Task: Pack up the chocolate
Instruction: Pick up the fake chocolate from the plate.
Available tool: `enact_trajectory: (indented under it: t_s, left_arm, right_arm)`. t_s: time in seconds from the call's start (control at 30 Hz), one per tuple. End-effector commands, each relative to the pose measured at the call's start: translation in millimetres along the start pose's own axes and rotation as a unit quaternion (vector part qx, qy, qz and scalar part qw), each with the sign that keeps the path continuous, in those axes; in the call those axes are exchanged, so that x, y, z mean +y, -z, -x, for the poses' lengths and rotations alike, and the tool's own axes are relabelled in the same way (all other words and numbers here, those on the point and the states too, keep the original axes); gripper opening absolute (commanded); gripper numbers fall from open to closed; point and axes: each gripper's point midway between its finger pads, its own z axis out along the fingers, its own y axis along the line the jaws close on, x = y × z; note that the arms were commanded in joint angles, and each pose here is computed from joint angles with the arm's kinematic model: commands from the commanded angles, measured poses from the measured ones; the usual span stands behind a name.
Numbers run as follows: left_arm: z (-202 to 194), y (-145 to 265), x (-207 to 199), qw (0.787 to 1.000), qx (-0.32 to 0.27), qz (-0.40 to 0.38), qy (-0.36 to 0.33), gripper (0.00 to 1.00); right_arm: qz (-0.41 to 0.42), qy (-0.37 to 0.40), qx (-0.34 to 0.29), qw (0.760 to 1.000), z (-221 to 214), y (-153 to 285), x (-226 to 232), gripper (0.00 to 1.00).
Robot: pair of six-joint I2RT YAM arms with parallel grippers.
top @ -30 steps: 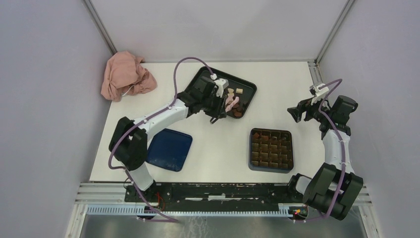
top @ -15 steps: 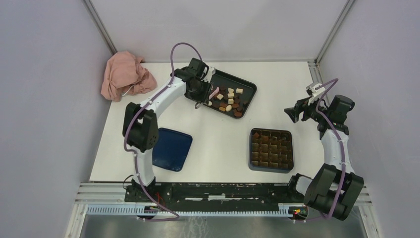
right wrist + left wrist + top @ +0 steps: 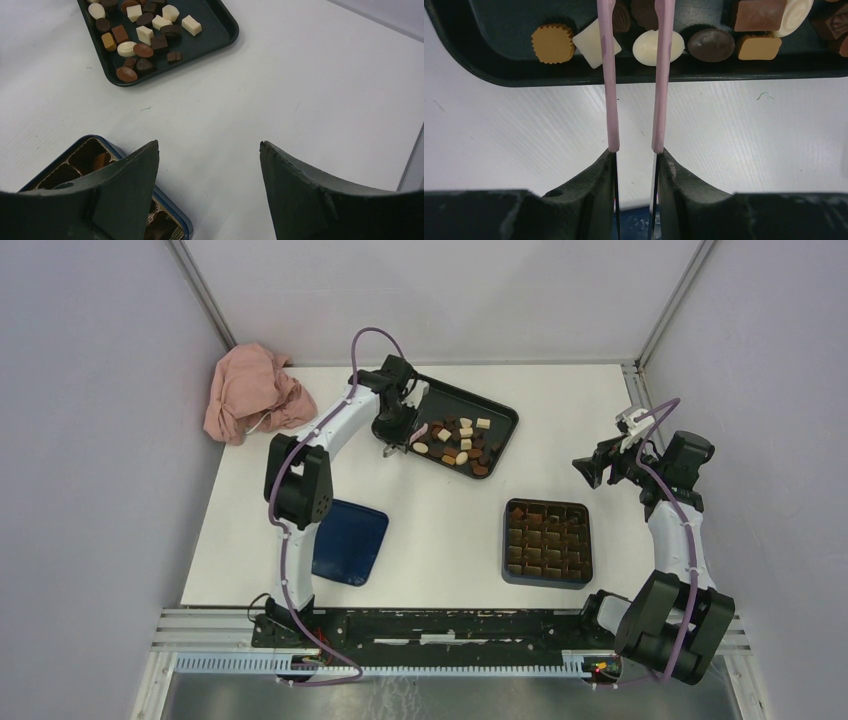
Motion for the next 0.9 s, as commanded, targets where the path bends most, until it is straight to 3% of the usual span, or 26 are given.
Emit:
enact_trajectory:
  t_s: [0.0, 0.87]
  left_arm:
    - [6.3, 4.7, -12.7, 0.999, -0.006, -0.041, -0.024, 0.39]
    - [6.6, -8.9, -26.9, 0.997, 0.009, -0.081, -0.014, 0.38]
  right_arm:
    - [0.008, 0.024, -0.014, 1.0, 11.5, -0.5, 0.8, 0.79]
    - [0.014, 0.028, -0.011, 0.999, 12.0, -1.3, 2.2, 0.79]
